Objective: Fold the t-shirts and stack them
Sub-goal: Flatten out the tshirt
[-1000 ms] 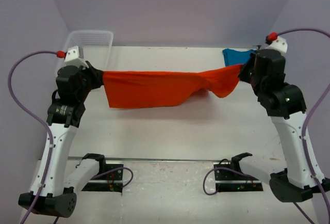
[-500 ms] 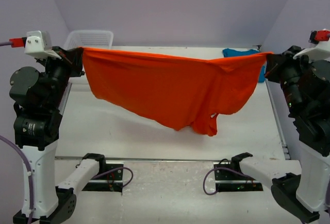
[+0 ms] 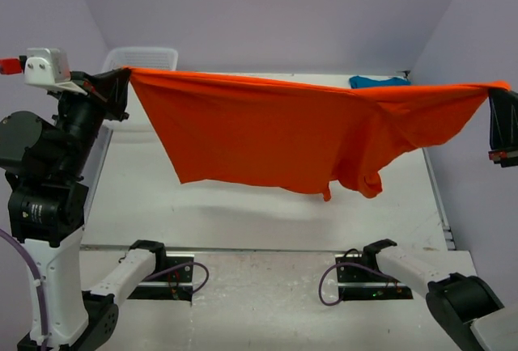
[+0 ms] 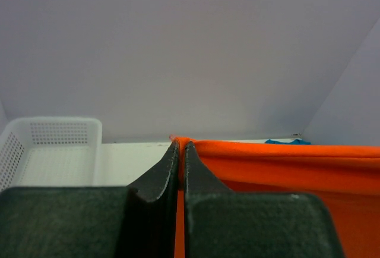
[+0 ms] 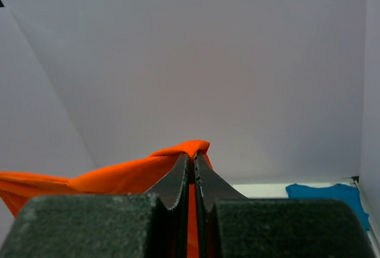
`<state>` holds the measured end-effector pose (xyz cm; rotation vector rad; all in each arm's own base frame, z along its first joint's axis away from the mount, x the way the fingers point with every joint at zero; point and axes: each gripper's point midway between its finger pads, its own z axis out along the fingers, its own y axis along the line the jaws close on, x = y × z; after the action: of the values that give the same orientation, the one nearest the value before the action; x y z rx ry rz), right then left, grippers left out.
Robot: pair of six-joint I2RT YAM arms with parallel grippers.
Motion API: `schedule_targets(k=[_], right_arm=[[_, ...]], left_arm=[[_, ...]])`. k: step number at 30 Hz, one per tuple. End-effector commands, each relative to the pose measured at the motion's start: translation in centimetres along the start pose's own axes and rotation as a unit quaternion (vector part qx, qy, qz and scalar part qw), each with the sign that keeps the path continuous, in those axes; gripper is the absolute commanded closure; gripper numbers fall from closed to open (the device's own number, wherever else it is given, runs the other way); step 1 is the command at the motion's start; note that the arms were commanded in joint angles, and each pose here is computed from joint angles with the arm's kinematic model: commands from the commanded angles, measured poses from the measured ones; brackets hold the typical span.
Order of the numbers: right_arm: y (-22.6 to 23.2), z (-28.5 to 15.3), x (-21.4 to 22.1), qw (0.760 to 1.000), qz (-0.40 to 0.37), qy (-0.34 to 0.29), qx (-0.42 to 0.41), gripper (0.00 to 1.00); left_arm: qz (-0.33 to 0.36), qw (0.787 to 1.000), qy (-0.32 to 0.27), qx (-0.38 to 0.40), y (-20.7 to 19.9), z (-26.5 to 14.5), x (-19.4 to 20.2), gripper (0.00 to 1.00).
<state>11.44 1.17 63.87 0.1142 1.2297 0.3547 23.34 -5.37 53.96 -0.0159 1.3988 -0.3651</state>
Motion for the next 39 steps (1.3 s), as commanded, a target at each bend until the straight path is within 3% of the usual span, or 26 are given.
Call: schedule_targets(k=[1, 6, 7, 9, 13, 16, 17, 19, 20, 25, 26, 28, 32, 37, 39], right_arm=[[0.8, 4.9, 2.5, 0.999, -0.021, 0.035, -0.006, 1.00], [1.4, 13.7, 11.2, 0.990, -0.041, 0.135, -0.010, 1.00], [1.5, 13.7, 10.7, 0.991, -0.043, 0.128, -0.016, 1.00], [1.8, 18.0, 13.9, 0.985, -0.071, 0.154, -0.024, 1.00], [1.2, 25.4, 17.1, 0.984, -0.078, 0.157, -0.042, 1.00], [0.8, 28.9, 16.3, 0.990, -0.073, 0.115, -0.045, 1.00], [1.0, 28.6, 15.2, 0.991, -0.079, 0.099, -0.049, 1.00], [1.2, 28.3, 12.5, 0.994, -0.088, 0.054, -0.047, 1.00], [1.3, 27.7, 11.1, 0.993, -0.097, 0.039, -0.049, 1.00], [2.2, 23.1, 3.9, 0.990, -0.122, -0.042, -0.050, 1.00], [2.1, 22.8, 3.5, 0.990, -0.125, -0.045, -0.047, 1.00], [2.0, 22.7, 3.7, 0.990, -0.128, -0.043, -0.046, 1.00], [1.2, 23.9, 7.3, 0.991, -0.130, 0.006, -0.044, 1.00], [-1.0, 25.0, 15.3, 0.985, -0.132, 0.109, -0.025, 1.00], [-1.2, 23.6, 15.6, 0.984, -0.132, 0.117, -0.024, 1.00]], left_arm=[[0.014, 1.000, -0.011, -0.006, 0.3, 2.0, -1.2, 1.00], [-0.002, 0.996, 0.085, -0.024, 2.3, 9.1, 5.2, 1.00], [0.003, 0.995, 0.095, -0.024, 2.7, 10.4, 6.5, 1.00], [0.016, 0.989, 0.139, -0.047, 4.8, 14.4, 10.6, 1.00], [0.038, 0.989, 0.133, -0.044, 7.2, 21.4, 12.8, 1.00], [0.049, 0.995, 0.083, -0.012, 6.6, 24.8, 9.8, 1.00], [0.060, 0.997, 0.039, 0.003, 5.6, 25.0, 6.0, 1.00], [0.071, 0.997, 0.004, -0.004, 6.3, 25.8, 3.3, 1.00], [0.076, 0.996, -0.039, 0.013, 5.2, 25.1, -0.8, 1.00], [0.080, 0.991, -0.103, 0.018, 4.6, 22.4, -5.7, 1.00], [0.073, 0.993, -0.086, 0.017, 5.0, 22.5, -3.9, 1.00], [0.066, 0.992, -0.102, 0.029, 3.8, 20.5, -5.3, 1.00], [0.053, 0.995, -0.069, 0.041, 3.7, 20.1, -2.9, 1.00], [0.037, 0.999, 0.030, 0.019, 6.1, 21.0, 5.1, 1.00], [0.036, 0.998, 0.039, 0.015, 6.2, 20.0, 6.0, 1.00]])
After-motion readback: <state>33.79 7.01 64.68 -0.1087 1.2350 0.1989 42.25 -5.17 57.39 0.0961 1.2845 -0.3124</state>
